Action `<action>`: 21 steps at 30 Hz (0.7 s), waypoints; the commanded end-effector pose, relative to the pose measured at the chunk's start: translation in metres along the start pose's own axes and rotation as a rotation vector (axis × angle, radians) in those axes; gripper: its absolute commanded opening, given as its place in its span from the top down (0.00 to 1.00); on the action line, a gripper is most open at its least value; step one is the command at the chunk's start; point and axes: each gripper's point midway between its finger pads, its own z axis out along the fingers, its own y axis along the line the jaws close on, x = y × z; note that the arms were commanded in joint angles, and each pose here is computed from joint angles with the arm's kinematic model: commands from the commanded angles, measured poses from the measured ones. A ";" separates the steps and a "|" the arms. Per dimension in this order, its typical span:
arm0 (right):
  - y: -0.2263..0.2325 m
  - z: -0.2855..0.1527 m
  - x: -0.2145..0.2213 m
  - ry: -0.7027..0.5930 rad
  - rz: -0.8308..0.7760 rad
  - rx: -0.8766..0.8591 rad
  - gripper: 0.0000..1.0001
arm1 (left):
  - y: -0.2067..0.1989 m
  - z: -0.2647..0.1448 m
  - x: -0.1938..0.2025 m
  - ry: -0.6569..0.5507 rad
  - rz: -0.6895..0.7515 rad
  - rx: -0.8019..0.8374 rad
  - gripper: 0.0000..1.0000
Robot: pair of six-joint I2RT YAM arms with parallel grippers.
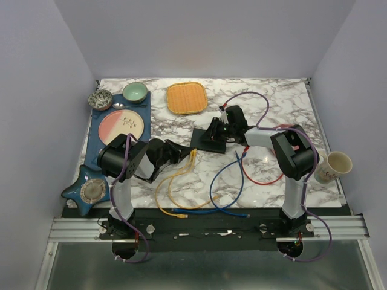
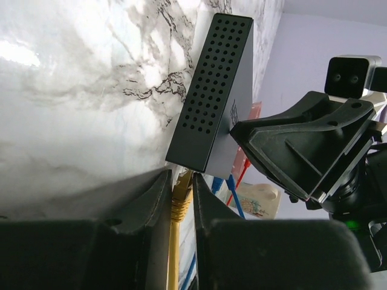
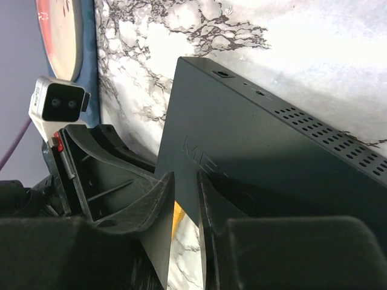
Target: Pull the plug from the switch port
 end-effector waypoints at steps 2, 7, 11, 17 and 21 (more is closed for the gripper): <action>-0.020 0.007 0.026 0.071 0.034 0.047 0.71 | 0.029 -0.002 0.000 -0.010 -0.028 -0.079 0.89; -0.020 0.008 0.027 0.072 0.033 0.046 0.71 | 0.029 -0.003 0.000 -0.012 -0.033 -0.071 1.00; -0.020 0.007 0.027 0.070 0.030 0.048 0.71 | 0.031 -0.003 -0.001 -0.012 -0.032 -0.077 1.00; 0.000 -0.007 0.030 0.039 -0.047 0.053 0.71 | 0.031 -0.003 -0.002 -0.013 -0.030 -0.075 1.00; 0.014 -0.013 0.053 0.076 -0.086 0.049 0.71 | 0.032 -0.003 -0.003 -0.014 -0.032 -0.079 1.00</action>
